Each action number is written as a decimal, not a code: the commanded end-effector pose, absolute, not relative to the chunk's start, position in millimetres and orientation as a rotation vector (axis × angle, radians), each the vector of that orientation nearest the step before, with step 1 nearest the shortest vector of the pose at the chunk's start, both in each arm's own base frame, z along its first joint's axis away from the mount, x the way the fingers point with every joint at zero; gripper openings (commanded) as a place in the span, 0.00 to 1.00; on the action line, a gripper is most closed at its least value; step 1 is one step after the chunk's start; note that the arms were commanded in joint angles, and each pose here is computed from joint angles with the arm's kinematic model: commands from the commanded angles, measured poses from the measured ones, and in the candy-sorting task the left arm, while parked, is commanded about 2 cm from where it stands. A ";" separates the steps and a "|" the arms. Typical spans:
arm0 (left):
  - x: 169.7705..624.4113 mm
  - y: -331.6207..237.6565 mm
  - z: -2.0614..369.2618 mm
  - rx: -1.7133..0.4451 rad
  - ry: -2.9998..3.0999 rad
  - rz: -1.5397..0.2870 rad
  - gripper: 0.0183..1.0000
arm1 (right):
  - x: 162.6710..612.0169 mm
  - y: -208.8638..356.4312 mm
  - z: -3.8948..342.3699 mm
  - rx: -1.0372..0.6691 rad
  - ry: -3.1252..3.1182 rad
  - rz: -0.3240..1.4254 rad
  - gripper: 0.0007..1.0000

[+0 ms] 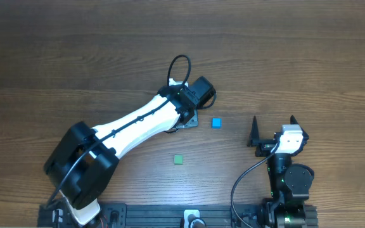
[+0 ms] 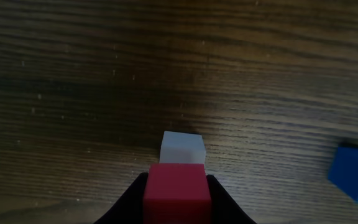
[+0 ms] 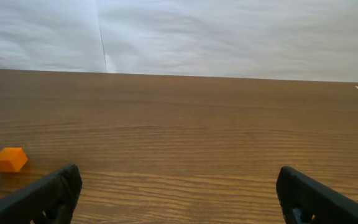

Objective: Stack Cubes

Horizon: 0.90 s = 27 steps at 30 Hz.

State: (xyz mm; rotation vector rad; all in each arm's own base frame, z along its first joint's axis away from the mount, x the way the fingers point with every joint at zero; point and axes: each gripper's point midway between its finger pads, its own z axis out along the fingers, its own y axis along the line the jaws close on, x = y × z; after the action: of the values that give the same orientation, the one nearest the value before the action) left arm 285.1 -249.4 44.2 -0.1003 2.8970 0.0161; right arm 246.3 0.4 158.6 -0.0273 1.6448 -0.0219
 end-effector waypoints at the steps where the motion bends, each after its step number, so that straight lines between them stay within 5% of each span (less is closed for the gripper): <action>1: 285.5 -254.0 41.8 -0.114 2.903 0.009 0.02 | 246.3 0.5 156.9 -0.032 1.644 -0.022 0.99; 27: 287.4 -255.9 29.1 -0.112 2.913 0.025 0.02 | 246.3 0.5 156.9 -0.032 1.644 -0.022 0.99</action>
State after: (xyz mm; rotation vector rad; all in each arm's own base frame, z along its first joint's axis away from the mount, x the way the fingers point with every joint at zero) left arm 286.4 -252.2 34.7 -0.0975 2.9049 0.0212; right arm 246.3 0.4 158.6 -0.0267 1.6448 -0.0213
